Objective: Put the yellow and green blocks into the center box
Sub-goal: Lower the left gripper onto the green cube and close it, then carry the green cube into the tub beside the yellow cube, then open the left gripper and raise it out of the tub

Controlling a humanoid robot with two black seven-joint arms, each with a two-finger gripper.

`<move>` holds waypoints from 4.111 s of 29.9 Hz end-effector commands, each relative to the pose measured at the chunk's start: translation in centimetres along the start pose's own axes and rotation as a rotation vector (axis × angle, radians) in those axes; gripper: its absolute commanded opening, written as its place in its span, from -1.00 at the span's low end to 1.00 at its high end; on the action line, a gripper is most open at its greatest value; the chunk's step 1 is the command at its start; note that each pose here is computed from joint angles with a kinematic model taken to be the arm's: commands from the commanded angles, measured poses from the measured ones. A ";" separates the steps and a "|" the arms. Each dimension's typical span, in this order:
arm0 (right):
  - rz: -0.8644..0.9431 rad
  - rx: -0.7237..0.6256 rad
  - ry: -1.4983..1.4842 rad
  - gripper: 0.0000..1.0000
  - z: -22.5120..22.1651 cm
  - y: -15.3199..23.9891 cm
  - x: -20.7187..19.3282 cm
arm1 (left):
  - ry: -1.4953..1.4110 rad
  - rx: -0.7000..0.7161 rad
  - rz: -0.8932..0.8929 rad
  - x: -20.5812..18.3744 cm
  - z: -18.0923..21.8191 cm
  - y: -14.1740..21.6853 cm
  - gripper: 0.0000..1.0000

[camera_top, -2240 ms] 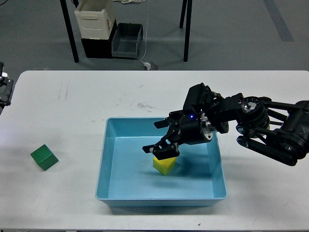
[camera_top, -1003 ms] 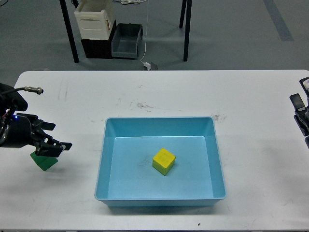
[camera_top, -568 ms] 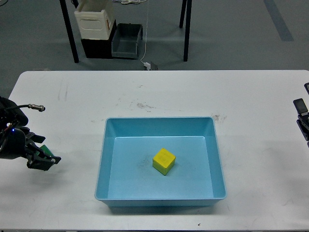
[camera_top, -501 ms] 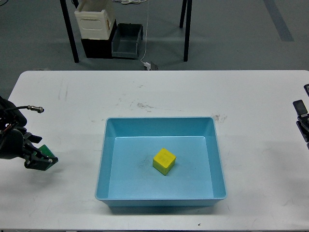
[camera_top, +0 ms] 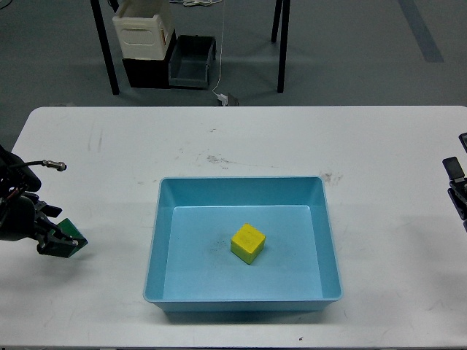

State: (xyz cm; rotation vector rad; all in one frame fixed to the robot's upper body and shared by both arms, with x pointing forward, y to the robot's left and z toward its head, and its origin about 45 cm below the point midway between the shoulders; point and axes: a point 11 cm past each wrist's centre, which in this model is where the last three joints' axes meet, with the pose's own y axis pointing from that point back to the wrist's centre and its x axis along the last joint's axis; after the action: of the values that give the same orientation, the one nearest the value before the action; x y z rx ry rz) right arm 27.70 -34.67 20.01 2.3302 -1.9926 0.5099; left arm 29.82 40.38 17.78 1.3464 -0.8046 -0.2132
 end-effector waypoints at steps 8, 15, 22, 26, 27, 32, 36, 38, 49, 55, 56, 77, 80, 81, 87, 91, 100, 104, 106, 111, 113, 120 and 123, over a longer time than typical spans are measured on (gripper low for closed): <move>0.004 0.000 0.002 0.98 0.0 0.0 0.0 | 0.021 -0.011 -0.020 -0.5 0.1 -1.1 0.90; 0.013 -0.006 0.004 0.98 0.1 0.2 0.1 | 0.031 -0.005 -0.049 -1.5 -0.2 -1.7 0.44; 0.013 -0.006 0.004 0.98 0.1 0.2 0.1 | 0.034 0.003 -0.074 -2.4 -0.4 -1.6 -0.29; 0.016 -0.007 0.005 0.98 0.2 0.3 0.1 | 0.016 0.012 -0.007 -1.0 -0.9 -1.1 -0.51; 0.015 -0.009 0.004 0.98 0.2 0.3 0.0 | 0.017 0.017 0.015 -0.4 -1.1 -0.8 -0.52; 0.023 -0.018 0.006 0.98 0.5 0.5 0.2 | 0.094 -0.036 0.263 7.5 -1.2 2.9 -0.50; 0.036 -0.027 0.013 0.98 0.7 0.7 0.3 | 0.066 -0.165 0.405 13.2 2.4 5.8 -0.50; 0.040 -0.037 0.014 0.98 1.1 0.8 0.4 | 0.001 -0.217 0.428 14.9 4.7 6.3 -0.50; 0.053 -0.065 -0.003 0.99 1.8 1.4 0.3 | -0.452 -0.306 0.329 18.2 15.0 0.5 -0.46; 0.061 -0.063 0.001 0.98 1.8 1.4 0.5 | -0.521 -0.305 0.191 16.5 16.2 -3.3 -0.45; 0.061 -0.063 0.001 0.98 1.8 1.4 0.5 | -0.517 -0.301 0.174 16.2 16.0 -3.7 -0.43; 0.037 -0.018 -0.009 1.00 0.7 -0.1 -0.1 | -0.290 -0.437 0.263 19.3 17.3 -4.2 0.99; 0.030 0.011 -0.057 1.00 0.1 -1.2 -0.6 | -0.071 -0.604 0.408 22.0 18.4 -1.8 0.99; 0.030 0.017 -0.110 1.00 0.1 -1.5 -1.2 | 0.029 -0.671 0.446 22.2 18.4 -1.3 0.99; 0.036 0.046 -0.570 1.00 -0.5 -3.5 -3.4 | 0.482 -1.008 0.642 22.3 18.0 2.2 0.99; 0.088 0.050 -0.861 1.00 -0.5 -4.1 -2.8 | 0.757 -1.167 0.741 19.9 16.8 2.9 0.99; 0.243 0.063 -1.470 1.00 1.3 -2.6 -1.4 | 1.362 -1.428 1.059 13.9 11.5 3.7 0.99; 0.268 0.044 -1.523 1.00 2.1 -1.7 -2.4 | 1.715 -1.583 1.151 11.5 9.6 2.7 0.99; 0.270 0.038 -1.543 1.00 2.3 -1.5 -3.0 | 1.914 -1.574 1.178 10.0 8.6 1.4 0.99; 0.298 0.019 -1.563 1.00 3.0 -0.6 -3.4 | 2.294 -1.531 1.161 7.4 7.3 -1.1 1.00; 0.327 0.002 -1.591 1.00 3.5 0.2 -3.6 | 2.376 -1.552 1.136 6.9 7.2 -1.5 1.00; 0.362 -0.071 -1.702 1.00 4.7 2.1 -4.2 | 2.615 -1.619 1.025 5.2 7.6 -2.9 1.00; 0.356 -0.076 -1.709 1.00 4.9 2.9 -4.5 | 2.651 -1.655 1.010 5.0 8.0 -3.2 1.00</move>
State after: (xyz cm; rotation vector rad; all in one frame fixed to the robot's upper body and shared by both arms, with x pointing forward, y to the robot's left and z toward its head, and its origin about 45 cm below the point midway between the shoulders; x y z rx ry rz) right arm 26.10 -32.09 13.96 2.3516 -2.5727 -2.1986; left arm 29.69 30.77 17.16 2.2744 -2.3875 -2.9127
